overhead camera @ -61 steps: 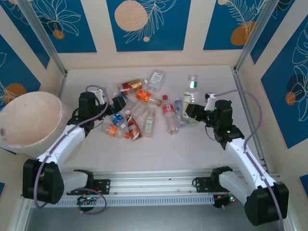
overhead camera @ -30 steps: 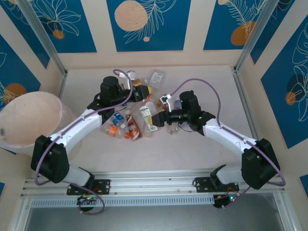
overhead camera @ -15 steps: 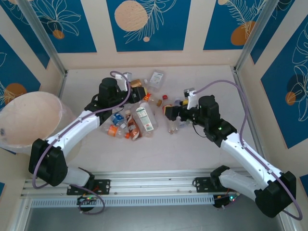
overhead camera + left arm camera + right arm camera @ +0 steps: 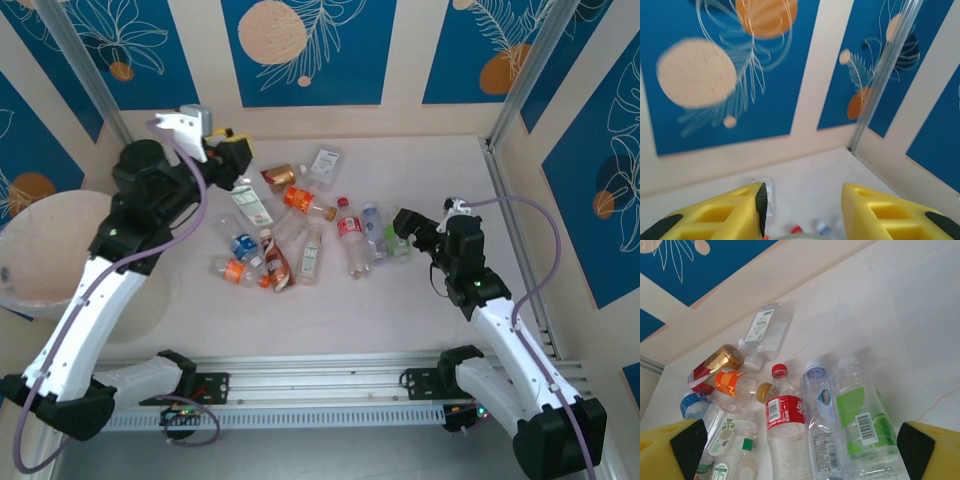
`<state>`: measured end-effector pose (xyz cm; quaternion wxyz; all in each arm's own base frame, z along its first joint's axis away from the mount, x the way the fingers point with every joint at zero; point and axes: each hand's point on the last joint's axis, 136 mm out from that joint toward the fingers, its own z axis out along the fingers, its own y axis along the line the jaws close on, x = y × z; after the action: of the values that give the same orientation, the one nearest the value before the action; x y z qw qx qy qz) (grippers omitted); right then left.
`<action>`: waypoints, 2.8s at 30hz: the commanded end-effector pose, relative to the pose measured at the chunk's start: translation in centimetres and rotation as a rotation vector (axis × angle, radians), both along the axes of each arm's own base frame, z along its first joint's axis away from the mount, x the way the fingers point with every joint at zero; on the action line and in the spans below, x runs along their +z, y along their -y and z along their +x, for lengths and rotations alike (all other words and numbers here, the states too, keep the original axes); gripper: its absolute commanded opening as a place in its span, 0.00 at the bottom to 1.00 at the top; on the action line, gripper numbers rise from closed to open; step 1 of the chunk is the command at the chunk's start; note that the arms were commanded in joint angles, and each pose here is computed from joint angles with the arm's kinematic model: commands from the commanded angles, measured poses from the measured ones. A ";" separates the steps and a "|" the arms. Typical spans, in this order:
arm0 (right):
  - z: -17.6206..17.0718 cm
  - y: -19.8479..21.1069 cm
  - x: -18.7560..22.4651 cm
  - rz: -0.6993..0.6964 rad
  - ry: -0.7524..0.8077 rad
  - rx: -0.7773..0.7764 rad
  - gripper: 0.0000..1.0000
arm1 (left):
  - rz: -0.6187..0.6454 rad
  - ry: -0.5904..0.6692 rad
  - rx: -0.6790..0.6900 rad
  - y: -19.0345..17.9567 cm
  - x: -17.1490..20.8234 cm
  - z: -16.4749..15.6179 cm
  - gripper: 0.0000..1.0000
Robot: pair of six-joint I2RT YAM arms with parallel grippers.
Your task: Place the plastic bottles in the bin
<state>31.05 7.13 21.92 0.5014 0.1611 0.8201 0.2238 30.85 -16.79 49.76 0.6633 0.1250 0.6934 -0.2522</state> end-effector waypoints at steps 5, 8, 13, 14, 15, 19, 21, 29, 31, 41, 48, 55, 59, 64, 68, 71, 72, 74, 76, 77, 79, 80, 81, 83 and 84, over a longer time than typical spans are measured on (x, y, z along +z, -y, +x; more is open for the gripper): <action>0.3 0.6 1.0 0.023 0.057 -0.037 1.00 | 0.176 0.166 0.510 -10.7 7.1 -2.6 0.00; 0.6 0.9 1.2 0.011 0.076 -0.045 1.00 | 0.248 0.186 0.799 -15.8 9.2 -3.7 0.00; 0.9 0.2 2.2 0.010 0.124 0.004 0.99 | 0.344 0.112 1.219 -22.8 9.5 -5.5 0.00; 1.0 -0.1 2.6 0.013 0.137 0.025 1.00 | 0.334 0.079 1.249 -23.7 8.6 -5.5 0.00; 0.9 -0.8 3.1 0.018 0.155 0.066 1.00 | 0.324 0.036 1.283 -24.8 7.5 -5.6 0.00; -0.9 -6.0 6.1 0.008 0.290 0.413 1.00 | 0.295 -0.082 1.383 -27.7 2.6 -5.3 0.00; -1.7 -7.6 6.9 -0.024 0.312 0.495 1.00 | 0.275 -0.119 1.380 -28.5 0.3 -4.4 0.00; -2.5 -10.0 6.8 -0.136 0.332 0.560 1.00 | 0.124 -0.361 1.428 -33.3 -9.1 -3.3 0.00; -2.7 -10.2 6.9 -0.137 0.339 0.570 1.00 | 0.058 -0.392 1.467 -34.6 -11.0 -4.3 0.01; -2.9 -10.5 7.1 -0.152 0.359 0.580 1.00 | -0.122 -0.549 1.463 -36.9 -20.1 -4.2 0.08; -2.7 -10.4 6.9 -0.154 0.348 0.563 1.00 | -0.213 -0.550 1.359 -35.5 -21.6 -2.8 0.54; -1.0 -9.4 4.9 -0.181 0.279 0.482 1.00 | -0.230 -0.537 1.258 -34.1 -19.8 -2.0 0.74; 0.2 -8.9 3.3 -0.190 0.202 0.440 0.99 | -0.254 -0.561 1.167 -32.7 -18.7 -1.2 0.76; 1.7 -8.0 0.5 -0.185 0.061 0.359 1.00 | -0.279 -0.525 1.082 -30.8 -16.7 -0.9 0.82; 2.5 -7.0 -1.0 -0.177 -0.009 0.288 1.00 | -0.221 -0.496 1.019 -28.0 -14.7 -0.7 0.88; 2.8 -6.6 -1.7 -0.166 -0.042 0.260 1.00 | -0.134 -0.466 0.991 -25.7 -13.3 -0.3 0.98; 2.9 -6.1 -2.3 -0.168 -0.071 0.234 1.00 | -0.113 -0.455 0.980 -24.9 -12.9 -0.1 1.00; 3.2 -5.0 -3.4 -0.165 -0.131 0.174 1.00 | -0.092 -0.440 0.935 -23.1 -12.5 0.3 1.00; 3.3 -3.9 -4.8 -0.163 -0.204 0.138 1.00 | -0.080 -0.435 0.879 -21.2 -12.6 1.0 1.00; 3.3 -3.5 -5.4 -0.162 -0.237 0.131 1.00 | -0.074 -0.436 0.853 -20.3 -12.6 1.3 1.00; 3.2 -2.4 -6.9 -0.177 -0.313 0.125 0.99 | -0.062 -0.442 0.781 -18.1 -13.0 2.0 1.00; 3.1 -2.2 -7.6 -0.186 -0.345 0.137 0.99 | -0.064 -0.443 0.736 -17.0 -13.2 2.3 1.00; 3.0 -1.7 -8.4 -0.194 -0.387 0.139 0.98 | -0.071 -0.445 0.672 -15.6 -13.4 2.8 1.00; 2.8 -1.1 -9.8 -0.206 -0.460 0.155 0.97 | -0.104 -0.456 0.485 -12.1 -13.9 3.5 1.00; 2.8 -1.0 -10.3 -0.209 -0.486 0.167 0.97 | -0.117 -0.457 0.392 -10.5 -14.1 3.7 1.00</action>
<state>34.89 8.50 13.09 0.3385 0.0993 0.9250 0.1411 33.71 -2.05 35.80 0.5379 -0.1813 0.8182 -0.0911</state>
